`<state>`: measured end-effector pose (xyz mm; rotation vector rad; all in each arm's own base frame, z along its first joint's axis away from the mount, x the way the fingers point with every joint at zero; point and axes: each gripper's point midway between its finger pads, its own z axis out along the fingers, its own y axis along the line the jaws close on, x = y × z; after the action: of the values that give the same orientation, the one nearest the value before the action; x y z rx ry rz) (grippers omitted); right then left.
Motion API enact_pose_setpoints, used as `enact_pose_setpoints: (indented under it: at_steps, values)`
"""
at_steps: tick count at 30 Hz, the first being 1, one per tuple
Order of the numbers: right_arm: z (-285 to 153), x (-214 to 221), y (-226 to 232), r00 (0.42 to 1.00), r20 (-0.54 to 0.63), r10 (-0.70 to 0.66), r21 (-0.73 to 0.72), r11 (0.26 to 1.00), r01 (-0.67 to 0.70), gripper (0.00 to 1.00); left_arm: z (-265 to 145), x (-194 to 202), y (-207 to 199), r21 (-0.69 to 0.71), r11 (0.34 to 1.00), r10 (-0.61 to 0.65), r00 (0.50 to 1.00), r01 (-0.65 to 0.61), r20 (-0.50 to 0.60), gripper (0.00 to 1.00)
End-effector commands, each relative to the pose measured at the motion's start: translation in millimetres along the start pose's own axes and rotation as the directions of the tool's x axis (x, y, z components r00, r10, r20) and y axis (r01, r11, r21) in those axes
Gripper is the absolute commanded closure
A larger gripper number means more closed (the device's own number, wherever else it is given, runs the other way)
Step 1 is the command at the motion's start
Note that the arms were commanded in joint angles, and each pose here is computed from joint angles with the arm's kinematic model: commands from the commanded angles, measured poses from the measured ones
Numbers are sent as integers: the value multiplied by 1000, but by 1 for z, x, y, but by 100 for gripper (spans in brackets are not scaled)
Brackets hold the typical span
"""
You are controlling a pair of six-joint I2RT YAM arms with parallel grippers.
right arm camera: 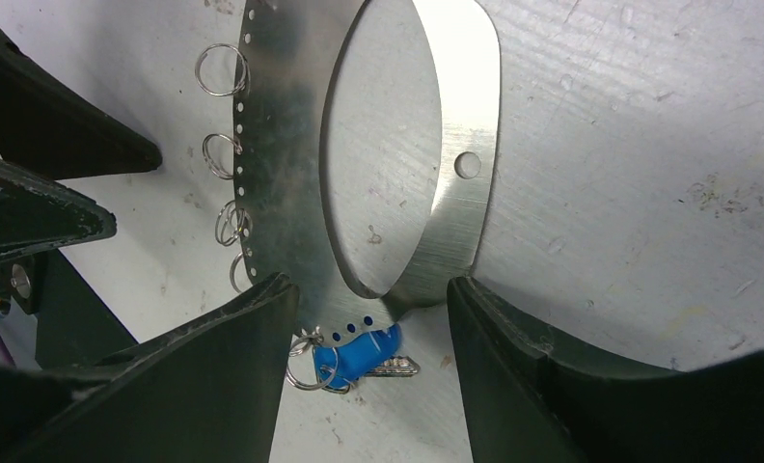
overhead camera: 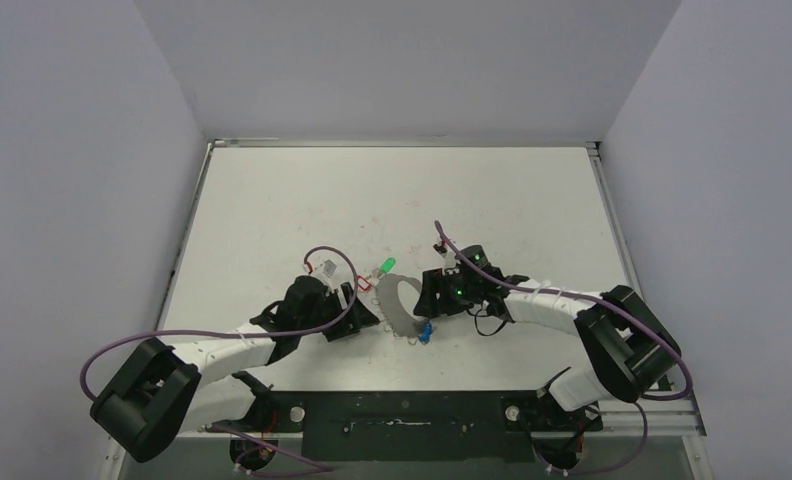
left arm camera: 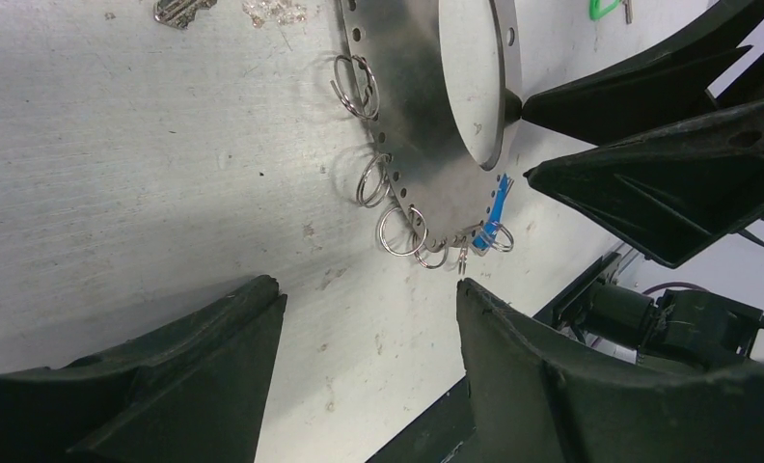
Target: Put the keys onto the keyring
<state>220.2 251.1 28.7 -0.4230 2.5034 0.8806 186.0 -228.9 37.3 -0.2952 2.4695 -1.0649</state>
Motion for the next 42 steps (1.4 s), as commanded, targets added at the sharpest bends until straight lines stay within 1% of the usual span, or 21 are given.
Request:
enact_pose_setpoints:
  at_steps: [1, 4, 7, 9, 13, 15, 19, 23, 27, 29, 30, 32, 35, 38, 42]
  values:
    - [-1, -10, 15, 998, 29, -49, -38, 998, 50, 41, 1, 5, 5, -7, 1000, 20, 1000, -20, -22, 37]
    - [-5, -12, 10, 996, 34, -83, -3, 997, 83, 35, -2, 6, 4, 0, 999, 39, 999, -39, -28, 38]
    - [-15, -18, 17, 982, 47, -183, -2, 983, 183, 30, -7, 7, 4, -2, 998, 64, 998, -64, -25, 38]
    - [-23, -19, 23, 962, 38, -270, 10, 963, 270, 27, -12, 4, 3, -1, 996, 85, 996, -85, -8, 38]
    - [-31, -27, 35, 904, 29, -426, 37, 905, 425, 24, -23, -4, 0, 2, 991, 134, 990, -135, 48, 38]
    - [-34, -32, 43, 867, 44, -496, 52, 868, 494, 23, -28, -8, 0, -3, 988, 152, 985, -152, 77, 38]
    - [-39, -41, 66, 787, 143, -600, 31, 798, 602, 22, -40, -13, 5, -30, 983, 182, 976, -180, 119, 38]
    - [-46, -40, 86, 660, 221, -718, -4, 676, 736, 21, -51, -16, 5, -36, 978, 207, 966, -204, 154, 38]
    - [-50, -29, 95, 525, 255, -812, -16, 539, 842, 21, -60, -18, 8, -47, 975, 221, 957, -216, 189, 38]
    - [-50, -26, 97, 500, 258, -827, -7, 516, 857, 21, -63, -20, 10, -52, 975, 220, 954, -214, 205, 38]
    - [-51, -26, 99, 501, 257, -826, 4, 519, 855, 21, -64, -20, 10, -51, 976, 220, 952, -214, 212, 37]
    - [-49, -28, 100, 533, 247, -809, 39, 558, 829, 21, -65, -21, 12, -56, 977, 213, 951, -206, 225, 37]
    - [-44, -30, 98, 620, 209, -756, 112, 649, 753, 21, -66, -24, 18, -89, 983, 177, 954, -160, 242, 38]
    - [-37, -27, 94, 709, 161, -687, 165, 727, 667, 21, -66, -22, 21, -108, 983, 170, 959, -149, 225, 38]
    - [-29, -18, 91, 792, 119, -598, 219, 794, 567, 23, -64, -24, 27, -143, 982, 158, 962, -127, 225, 38]
